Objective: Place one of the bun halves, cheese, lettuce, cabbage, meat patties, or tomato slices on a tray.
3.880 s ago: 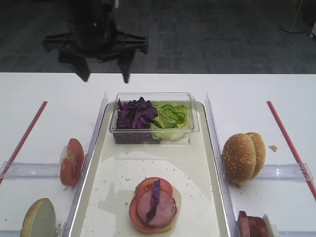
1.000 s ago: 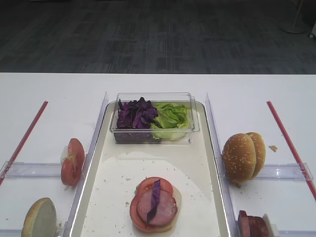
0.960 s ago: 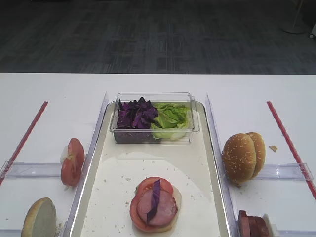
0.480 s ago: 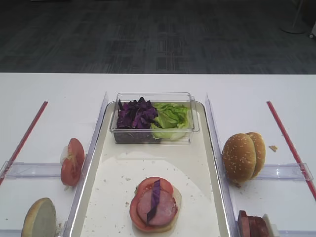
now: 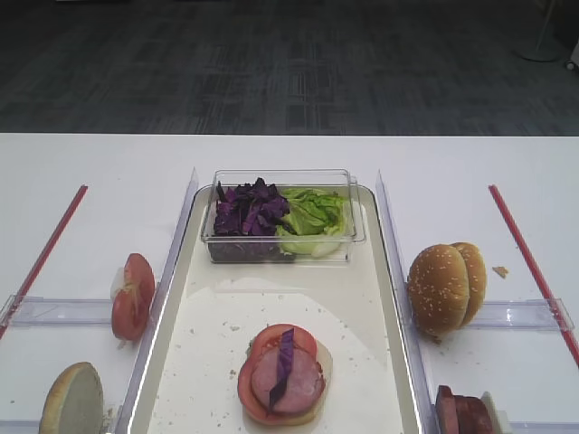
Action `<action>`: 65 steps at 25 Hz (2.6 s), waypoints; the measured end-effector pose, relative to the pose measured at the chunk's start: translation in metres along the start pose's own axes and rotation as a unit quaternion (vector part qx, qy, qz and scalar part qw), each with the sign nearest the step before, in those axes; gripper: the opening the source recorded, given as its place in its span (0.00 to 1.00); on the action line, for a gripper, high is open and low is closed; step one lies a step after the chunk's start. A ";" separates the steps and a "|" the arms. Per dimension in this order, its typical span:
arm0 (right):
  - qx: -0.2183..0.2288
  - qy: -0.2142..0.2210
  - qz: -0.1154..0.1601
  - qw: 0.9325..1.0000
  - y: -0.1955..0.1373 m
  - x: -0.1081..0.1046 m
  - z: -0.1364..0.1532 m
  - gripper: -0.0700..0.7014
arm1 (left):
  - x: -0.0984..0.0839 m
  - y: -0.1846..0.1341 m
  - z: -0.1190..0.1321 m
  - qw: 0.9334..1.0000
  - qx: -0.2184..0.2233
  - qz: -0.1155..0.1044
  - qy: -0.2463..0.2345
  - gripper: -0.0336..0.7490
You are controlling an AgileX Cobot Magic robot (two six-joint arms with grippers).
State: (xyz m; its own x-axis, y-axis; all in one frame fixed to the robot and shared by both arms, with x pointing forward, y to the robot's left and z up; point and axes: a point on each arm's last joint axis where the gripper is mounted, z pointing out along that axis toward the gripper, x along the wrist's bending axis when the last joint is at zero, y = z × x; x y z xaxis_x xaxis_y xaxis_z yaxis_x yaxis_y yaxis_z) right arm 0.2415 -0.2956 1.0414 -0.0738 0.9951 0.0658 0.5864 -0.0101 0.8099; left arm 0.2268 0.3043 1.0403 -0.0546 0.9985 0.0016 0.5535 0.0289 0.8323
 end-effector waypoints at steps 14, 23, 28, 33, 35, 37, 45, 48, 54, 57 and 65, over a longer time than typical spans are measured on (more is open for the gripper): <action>0.000 0.000 0.001 1.000 0.000 0.000 0.000 0.56 | 0.000 0.000 0.000 1.000 -0.001 0.000 0.001 0.72; 0.000 0.000 0.001 1.000 0.000 0.000 0.000 0.56 | 0.000 0.000 0.000 1.000 -0.001 0.000 0.001 0.72; 0.000 0.000 0.002 1.000 0.000 0.000 0.000 0.56 | 0.000 0.000 0.000 1.000 -0.001 0.000 0.001 0.72; 0.000 0.000 0.002 1.000 0.000 0.000 0.000 0.56 | 0.000 0.000 0.000 1.000 -0.001 0.000 0.001 0.72; 0.000 0.000 0.002 1.000 0.000 0.000 0.000 0.56 | 0.000 0.000 0.000 1.000 -0.001 0.000 0.001 0.72; 0.000 0.000 0.002 1.000 0.000 0.000 0.000 0.56 | 0.000 0.000 0.000 1.000 -0.001 0.000 0.001 0.72; 0.000 0.000 0.002 1.000 0.000 0.000 0.000 0.56 | 0.000 0.000 0.000 1.000 -0.001 0.000 0.001 0.72; 0.000 0.000 0.002 1.000 0.000 0.000 0.000 0.56 | 0.000 0.000 0.000 1.000 -0.001 0.000 0.001 0.72; 0.000 0.000 0.002 1.000 0.000 0.000 0.000 0.56 | 0.000 0.000 0.000 1.000 -0.001 0.000 0.001 0.72; 0.000 0.000 0.002 1.000 0.000 0.000 0.000 0.56 | 0.000 0.000 0.000 1.000 -0.001 0.000 0.001 0.72; 0.000 0.000 0.002 1.000 0.000 0.000 0.000 0.56 | 0.000 0.000 0.000 1.000 -0.001 0.000 0.001 0.72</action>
State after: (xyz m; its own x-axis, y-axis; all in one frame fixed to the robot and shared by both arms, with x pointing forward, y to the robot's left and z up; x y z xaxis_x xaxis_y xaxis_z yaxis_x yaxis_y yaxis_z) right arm 0.2415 -0.2956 1.0414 -0.0720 0.9951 0.0682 0.5867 -0.0130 0.8097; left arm 0.2265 0.3045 1.0403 -0.0558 0.9984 0.0033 0.5522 0.0281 0.8332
